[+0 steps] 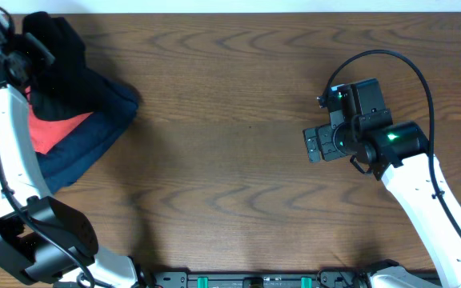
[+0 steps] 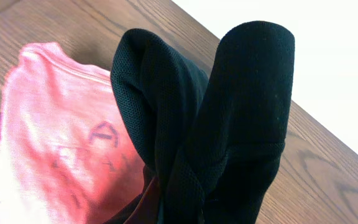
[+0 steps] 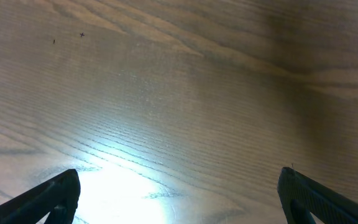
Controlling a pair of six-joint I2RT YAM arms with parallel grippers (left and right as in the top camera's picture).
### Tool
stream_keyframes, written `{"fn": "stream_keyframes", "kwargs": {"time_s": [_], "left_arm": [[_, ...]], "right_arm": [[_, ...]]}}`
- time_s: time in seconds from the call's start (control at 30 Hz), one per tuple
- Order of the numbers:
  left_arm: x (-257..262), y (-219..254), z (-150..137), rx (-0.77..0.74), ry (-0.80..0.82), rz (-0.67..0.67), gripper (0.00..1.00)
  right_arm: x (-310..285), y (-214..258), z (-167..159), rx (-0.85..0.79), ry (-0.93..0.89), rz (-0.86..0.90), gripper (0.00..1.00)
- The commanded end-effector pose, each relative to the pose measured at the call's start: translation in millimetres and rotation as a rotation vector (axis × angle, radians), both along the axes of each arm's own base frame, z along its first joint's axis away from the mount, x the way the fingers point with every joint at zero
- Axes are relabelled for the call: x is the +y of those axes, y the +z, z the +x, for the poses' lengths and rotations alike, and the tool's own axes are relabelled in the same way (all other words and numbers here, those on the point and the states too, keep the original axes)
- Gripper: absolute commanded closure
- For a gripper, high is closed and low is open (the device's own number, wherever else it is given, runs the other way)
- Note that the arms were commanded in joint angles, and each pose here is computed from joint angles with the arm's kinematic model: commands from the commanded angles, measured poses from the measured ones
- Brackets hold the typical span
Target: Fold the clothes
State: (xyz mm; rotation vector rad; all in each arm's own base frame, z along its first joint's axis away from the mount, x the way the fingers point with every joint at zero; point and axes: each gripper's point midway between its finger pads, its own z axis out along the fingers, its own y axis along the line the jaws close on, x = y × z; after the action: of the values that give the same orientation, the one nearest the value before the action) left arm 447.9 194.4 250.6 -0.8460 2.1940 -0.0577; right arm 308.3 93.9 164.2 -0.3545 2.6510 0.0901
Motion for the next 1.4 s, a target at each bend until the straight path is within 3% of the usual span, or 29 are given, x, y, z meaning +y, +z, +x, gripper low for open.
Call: {"fn": "stream_keyframes", "kwargs": {"time_s": [0.0,0.07,0.17,0.23,0.43,0.57,0.63,0.77,0.87,0.97,1.07,1.13,1.37], "left_arm": [[26,-12,-4,0.019,0.065,0.002,0.94],[52,-22,-11,0.056,0.147,0.048,0.93],[92,-32,-23,0.089,0.266,0.116,0.24],[107,-36,-30,0.094,0.297,0.113,0.03],[124,-29,-44,0.079,0.340,0.118,0.02],[106,-13,-26,-0.008,0.232,0.080,0.02],[86,14,-4,-0.128,0.093,0.074,0.02],[38,99,21,-0.403,-0.130,0.094,0.15],[9,158,22,-0.557,-0.216,0.155,0.15],[-11,179,20,-0.604,-0.250,0.177,0.16],[-16,156,23,-0.538,-0.255,0.124,0.13],[-14,124,26,-0.457,-0.245,0.067,0.05],[20,-34,25,-0.070,-0.113,-0.115,0.02]], "right_arm": [[-4,3,2,-0.014,-0.003,-0.011,0.01],[-4,4,2,-0.013,-0.003,-0.011,0.01],[-4,3,1,-0.010,-0.002,-0.012,0.01],[-5,3,0,-0.007,-0.003,-0.013,0.01],[-5,3,0,-0.006,-0.003,-0.013,0.01],[-5,3,0,-0.006,-0.003,-0.013,0.01],[-5,2,0,-0.005,-0.003,-0.013,0.01],[-5,2,0,-0.005,-0.003,-0.013,0.01],[-5,3,0,-0.007,-0.003,-0.013,0.01],[-4,3,1,-0.009,-0.003,-0.012,0.01],[-4,3,1,-0.011,-0.003,-0.012,0.01],[-4,3,1,-0.009,-0.003,-0.012,0.01],[-5,2,0,-0.005,-0.003,-0.013,0.01]]}}
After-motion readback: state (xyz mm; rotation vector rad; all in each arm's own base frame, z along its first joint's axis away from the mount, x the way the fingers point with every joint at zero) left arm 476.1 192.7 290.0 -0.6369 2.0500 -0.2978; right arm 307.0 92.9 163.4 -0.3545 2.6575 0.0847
